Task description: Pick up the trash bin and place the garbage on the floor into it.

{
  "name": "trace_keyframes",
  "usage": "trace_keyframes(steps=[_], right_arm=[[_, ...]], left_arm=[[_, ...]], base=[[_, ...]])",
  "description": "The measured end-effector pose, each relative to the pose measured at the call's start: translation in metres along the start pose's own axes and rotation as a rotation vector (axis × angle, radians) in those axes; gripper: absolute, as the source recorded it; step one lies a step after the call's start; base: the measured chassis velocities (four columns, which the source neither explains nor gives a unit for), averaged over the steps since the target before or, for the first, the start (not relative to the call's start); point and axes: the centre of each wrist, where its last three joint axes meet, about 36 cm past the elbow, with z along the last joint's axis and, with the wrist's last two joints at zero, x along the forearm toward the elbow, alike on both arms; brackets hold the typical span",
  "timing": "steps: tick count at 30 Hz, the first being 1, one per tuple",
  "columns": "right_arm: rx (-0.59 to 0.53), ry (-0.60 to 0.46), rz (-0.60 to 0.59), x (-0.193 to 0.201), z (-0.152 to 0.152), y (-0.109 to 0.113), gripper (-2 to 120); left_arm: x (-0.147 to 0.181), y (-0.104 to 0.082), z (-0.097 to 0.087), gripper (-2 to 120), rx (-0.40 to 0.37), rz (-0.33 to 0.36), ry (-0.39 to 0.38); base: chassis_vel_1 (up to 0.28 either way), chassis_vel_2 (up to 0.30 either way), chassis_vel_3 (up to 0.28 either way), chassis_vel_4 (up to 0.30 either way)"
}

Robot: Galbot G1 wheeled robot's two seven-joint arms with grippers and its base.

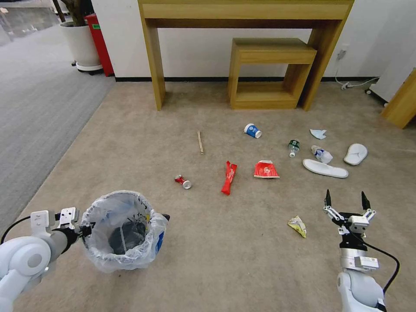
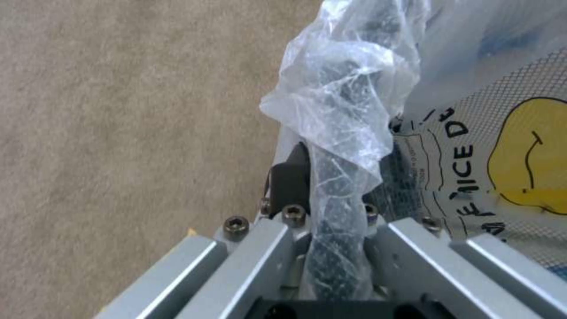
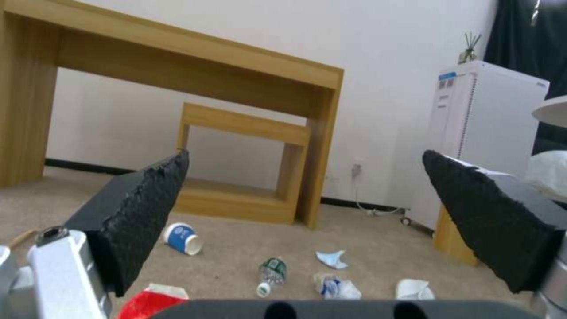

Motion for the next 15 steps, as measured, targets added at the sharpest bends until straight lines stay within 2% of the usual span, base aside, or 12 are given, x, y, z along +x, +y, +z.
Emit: trace_keyframes(steps=[15], right_arm=[[0.001, -0.001, -0.001, -0.0004, -0.0001, -0.0001, 100]], left_arm=[[0.0003, -0.0003, -0.0005, 0, -0.002, 0.001, -0.002]], base=[[-0.086, 0.092, 0.087, -0.081]])
